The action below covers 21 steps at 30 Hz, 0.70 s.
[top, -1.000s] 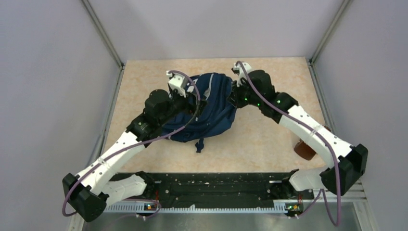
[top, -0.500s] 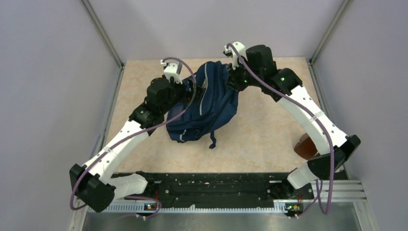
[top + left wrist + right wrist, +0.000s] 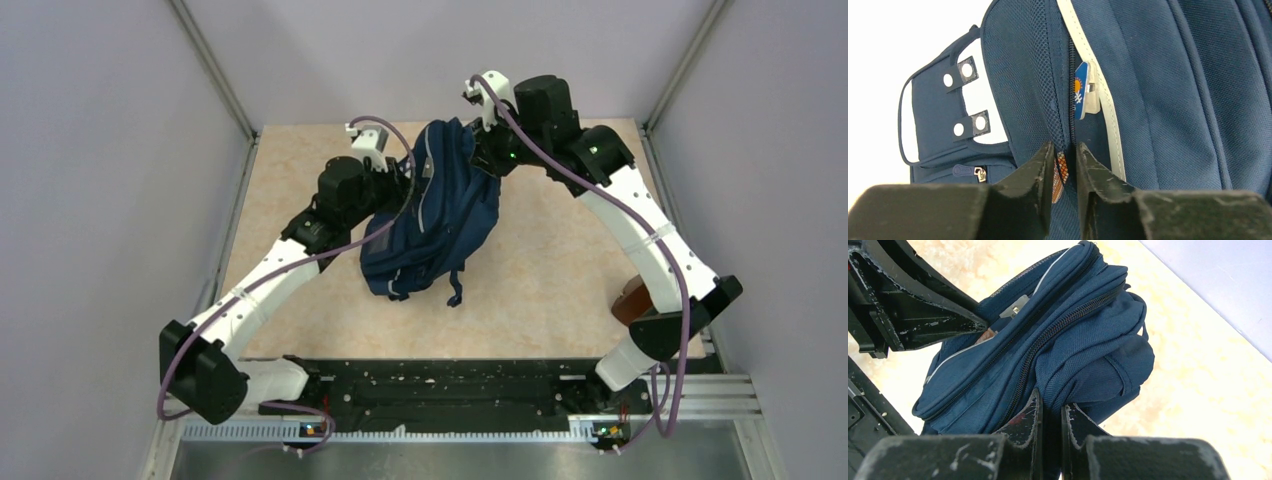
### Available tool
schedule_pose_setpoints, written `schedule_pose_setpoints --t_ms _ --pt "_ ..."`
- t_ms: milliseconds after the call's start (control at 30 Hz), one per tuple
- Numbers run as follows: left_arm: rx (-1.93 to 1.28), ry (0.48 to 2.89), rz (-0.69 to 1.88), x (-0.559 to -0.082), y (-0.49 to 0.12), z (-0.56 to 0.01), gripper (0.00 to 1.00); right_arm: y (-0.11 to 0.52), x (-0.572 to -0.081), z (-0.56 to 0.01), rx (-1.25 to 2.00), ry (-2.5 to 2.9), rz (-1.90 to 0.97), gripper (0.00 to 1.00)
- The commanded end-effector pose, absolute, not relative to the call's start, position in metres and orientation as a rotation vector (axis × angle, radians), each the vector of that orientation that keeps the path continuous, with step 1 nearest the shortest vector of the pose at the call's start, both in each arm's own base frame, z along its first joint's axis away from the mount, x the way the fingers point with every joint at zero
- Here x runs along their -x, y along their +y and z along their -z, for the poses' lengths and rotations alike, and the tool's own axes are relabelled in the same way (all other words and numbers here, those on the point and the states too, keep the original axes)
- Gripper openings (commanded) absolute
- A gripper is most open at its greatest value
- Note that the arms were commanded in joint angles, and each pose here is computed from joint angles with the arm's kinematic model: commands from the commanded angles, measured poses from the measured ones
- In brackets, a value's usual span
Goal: Pack the student bag
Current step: Adjust the student bag at the center of the board.
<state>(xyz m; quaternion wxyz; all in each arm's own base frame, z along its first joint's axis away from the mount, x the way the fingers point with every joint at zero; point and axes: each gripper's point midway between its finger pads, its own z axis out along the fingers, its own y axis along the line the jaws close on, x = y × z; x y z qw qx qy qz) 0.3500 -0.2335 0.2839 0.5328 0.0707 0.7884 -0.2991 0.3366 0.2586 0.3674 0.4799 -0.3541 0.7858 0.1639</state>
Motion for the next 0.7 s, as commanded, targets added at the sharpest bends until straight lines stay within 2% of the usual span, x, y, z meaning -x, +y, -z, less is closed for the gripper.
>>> schedule_pose_setpoints --t_ms 0,133,267,533,667 --pt "-0.15 1.786 0.653 -0.361 -0.222 -0.317 0.24 0.251 -0.341 -0.526 0.696 1.394 -0.392 0.0" --pt "-0.118 1.729 0.578 -0.357 -0.204 -0.338 0.2 0.247 -0.347 -0.521 0.677 1.41 -0.357 0.0" --pt "-0.13 1.664 0.631 -0.347 -0.205 -0.353 0.0 0.246 -0.352 -0.517 0.668 1.421 -0.338 0.0" --pt "-0.191 1.579 0.848 -0.329 -0.231 -0.37 0.0 0.246 -0.36 -0.514 0.664 1.397 -0.301 0.0" --pt "-0.315 1.5 1.067 -0.306 -0.259 -0.38 0.0 0.248 -0.367 -0.535 0.658 1.303 -0.273 0.0"
